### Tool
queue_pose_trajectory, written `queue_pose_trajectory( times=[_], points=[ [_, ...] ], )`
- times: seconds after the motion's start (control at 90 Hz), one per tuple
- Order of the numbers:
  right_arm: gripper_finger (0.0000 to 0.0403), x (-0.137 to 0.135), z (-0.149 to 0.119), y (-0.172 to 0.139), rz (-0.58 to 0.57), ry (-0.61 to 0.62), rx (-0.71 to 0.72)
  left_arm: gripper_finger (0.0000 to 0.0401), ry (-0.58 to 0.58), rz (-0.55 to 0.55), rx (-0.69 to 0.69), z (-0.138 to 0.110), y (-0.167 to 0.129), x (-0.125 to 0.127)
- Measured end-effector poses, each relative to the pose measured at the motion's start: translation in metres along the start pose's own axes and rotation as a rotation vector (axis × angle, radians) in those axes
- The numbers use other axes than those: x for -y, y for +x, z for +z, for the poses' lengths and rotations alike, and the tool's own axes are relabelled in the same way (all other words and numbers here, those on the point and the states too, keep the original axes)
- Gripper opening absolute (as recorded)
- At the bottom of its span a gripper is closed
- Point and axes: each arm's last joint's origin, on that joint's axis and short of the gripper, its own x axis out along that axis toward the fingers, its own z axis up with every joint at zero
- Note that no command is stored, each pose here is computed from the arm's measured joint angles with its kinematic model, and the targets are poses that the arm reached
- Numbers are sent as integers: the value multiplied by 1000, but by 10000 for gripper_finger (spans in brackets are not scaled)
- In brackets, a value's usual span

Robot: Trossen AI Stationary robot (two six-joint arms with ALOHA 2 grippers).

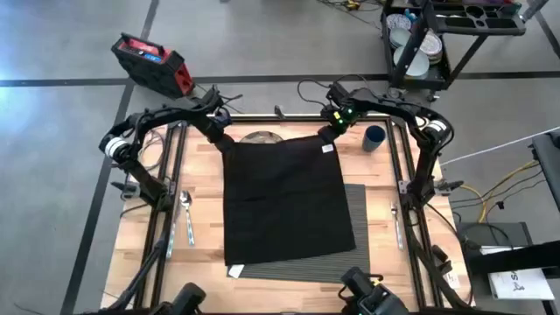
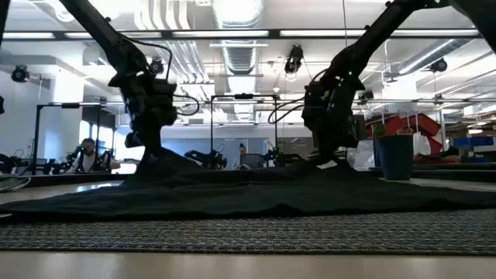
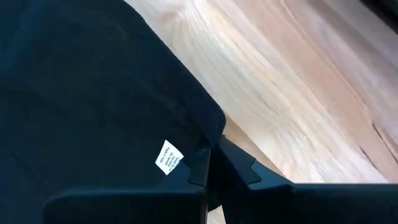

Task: Set table place
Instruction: Fold the black napkin

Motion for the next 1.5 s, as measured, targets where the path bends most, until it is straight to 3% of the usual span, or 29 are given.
queue_pose_trajectory(
  times=[0.778, 1.5],
  points=[
    [0, -16, -10, -35, 5, -24, 24, 0, 4, -13, -6, -7, -12, 22],
    [0, -52, -23, -54, 20, -140, 63, 0, 38, -6, 84, -26, -41, 74]
  ],
)
